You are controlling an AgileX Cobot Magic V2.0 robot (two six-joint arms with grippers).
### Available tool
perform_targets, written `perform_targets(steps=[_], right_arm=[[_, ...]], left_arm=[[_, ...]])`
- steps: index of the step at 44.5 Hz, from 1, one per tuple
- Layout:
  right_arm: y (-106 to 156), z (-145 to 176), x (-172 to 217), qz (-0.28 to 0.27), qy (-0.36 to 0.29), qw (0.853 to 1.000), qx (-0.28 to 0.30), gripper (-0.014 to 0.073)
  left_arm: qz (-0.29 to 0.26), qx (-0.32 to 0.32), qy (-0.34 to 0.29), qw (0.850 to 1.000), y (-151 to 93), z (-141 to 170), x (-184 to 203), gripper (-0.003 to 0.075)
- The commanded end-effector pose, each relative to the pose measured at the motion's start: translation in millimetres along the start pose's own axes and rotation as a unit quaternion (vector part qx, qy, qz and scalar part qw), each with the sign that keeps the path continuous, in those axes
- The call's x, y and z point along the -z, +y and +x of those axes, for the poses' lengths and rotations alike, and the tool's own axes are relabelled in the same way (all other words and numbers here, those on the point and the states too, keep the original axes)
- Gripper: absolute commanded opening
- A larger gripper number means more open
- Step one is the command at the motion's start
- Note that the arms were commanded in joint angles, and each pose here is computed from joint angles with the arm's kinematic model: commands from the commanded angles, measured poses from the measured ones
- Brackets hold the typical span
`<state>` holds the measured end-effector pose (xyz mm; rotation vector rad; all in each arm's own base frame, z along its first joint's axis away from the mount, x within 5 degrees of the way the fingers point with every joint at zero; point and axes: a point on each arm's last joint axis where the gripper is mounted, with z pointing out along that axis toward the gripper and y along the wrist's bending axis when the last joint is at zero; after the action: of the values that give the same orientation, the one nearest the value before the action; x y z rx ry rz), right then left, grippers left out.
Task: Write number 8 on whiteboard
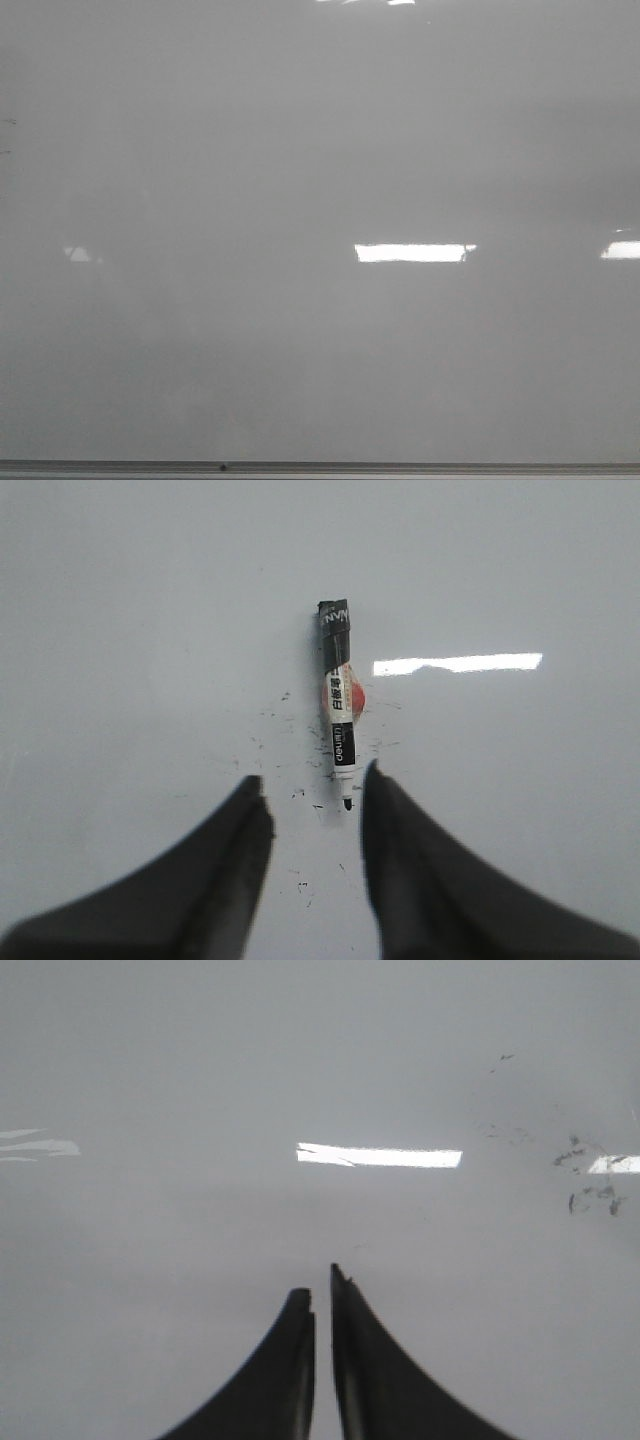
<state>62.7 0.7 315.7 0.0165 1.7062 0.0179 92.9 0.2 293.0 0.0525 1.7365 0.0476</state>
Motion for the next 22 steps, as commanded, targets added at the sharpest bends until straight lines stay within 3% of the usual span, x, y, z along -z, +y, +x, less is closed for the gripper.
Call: perform_targets(steps=[1, 4, 8, 14, 22], right_arm=[[-0.2, -16.5, 1.0, 0.002, -0.046, 0.999, 0.007, 0.0347], [-0.2, -16.5, 1.0, 0.002, -0.046, 0.999, 0.007, 0.0502], [-0.2, -16.4, 0.9, 0.002, -0.046, 0.999, 0.007, 0.0596], [-0.2, -16.4, 0.9, 0.002, -0.046, 0.999, 0.007, 0.0601], [-0.2, -16.4, 0.9, 0.002, -0.046, 0.999, 0.007, 0.0601]], left_arm=[[-0.007, 0.008, -0.055, 0.998, 1.9, -19.1, 1.7, 0.0602], [-0.007, 0.008, -0.056, 0.998, 1.9, -19.3, 1.7, 0.0701], [-0.006, 0.008, -0.052, 0.999, 1.8, -18.2, 1.5, 0.0687], [0.001, 0.005, -0.033, 0.999, 0.7, -18.6, -7.6, 0.0657], [0.039, -0.002, 0.043, 0.998, -8.1, -26.0, -44.0, 0.065]])
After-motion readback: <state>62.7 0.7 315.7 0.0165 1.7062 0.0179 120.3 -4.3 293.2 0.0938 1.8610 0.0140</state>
